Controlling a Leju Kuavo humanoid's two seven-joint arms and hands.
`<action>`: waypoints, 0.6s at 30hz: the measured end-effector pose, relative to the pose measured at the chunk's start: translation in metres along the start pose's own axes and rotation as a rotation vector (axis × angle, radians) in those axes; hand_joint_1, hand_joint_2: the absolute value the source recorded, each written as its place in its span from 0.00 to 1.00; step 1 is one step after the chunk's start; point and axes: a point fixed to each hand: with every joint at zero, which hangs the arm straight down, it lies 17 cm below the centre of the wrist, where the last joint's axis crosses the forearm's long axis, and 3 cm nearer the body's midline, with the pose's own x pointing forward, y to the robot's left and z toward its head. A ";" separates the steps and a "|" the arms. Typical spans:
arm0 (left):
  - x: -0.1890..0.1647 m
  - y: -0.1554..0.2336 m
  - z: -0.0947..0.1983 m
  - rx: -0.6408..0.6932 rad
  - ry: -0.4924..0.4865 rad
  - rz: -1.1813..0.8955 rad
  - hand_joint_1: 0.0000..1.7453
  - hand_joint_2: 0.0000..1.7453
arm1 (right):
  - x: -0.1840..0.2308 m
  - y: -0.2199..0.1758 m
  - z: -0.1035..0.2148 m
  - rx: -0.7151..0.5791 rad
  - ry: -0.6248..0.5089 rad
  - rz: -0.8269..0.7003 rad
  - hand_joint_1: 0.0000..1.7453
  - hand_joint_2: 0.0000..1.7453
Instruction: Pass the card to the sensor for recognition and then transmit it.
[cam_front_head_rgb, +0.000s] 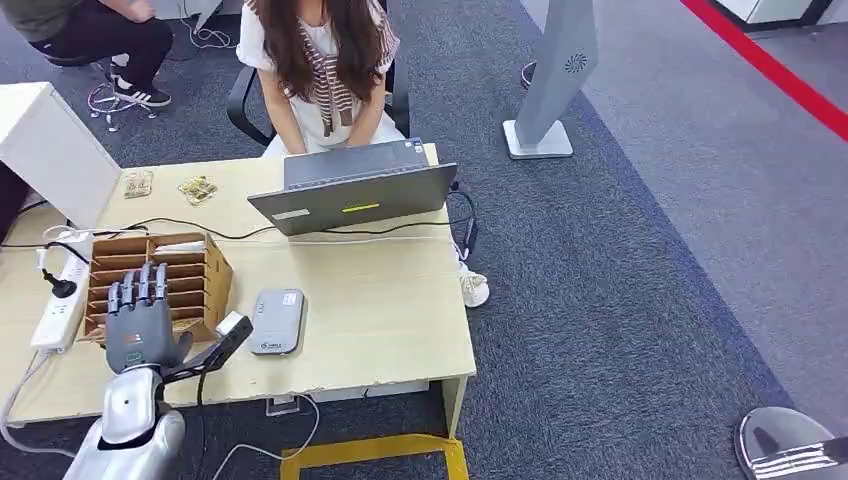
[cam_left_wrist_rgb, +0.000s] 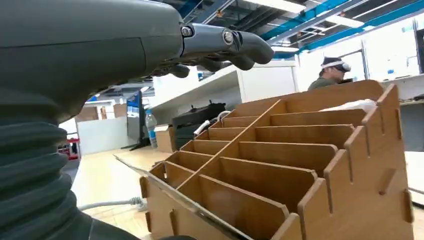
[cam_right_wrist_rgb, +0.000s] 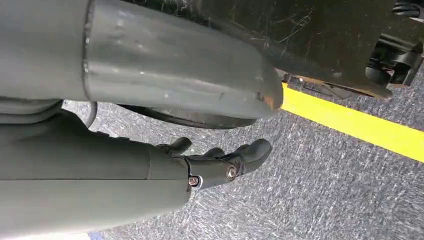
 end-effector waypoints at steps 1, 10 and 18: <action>-0.001 0.000 0.000 0.001 0.004 0.000 0.00 1.00 | 0.000 0.000 0.000 0.000 0.000 0.000 0.00 0.00; 0.001 0.001 -0.002 0.000 0.006 0.010 1.00 1.00 | 0.000 0.000 0.000 0.000 0.000 0.002 0.00 0.00; 0.003 0.001 -0.002 -0.004 -0.004 0.019 1.00 1.00 | 0.000 0.000 0.000 -0.001 0.000 0.000 0.00 0.00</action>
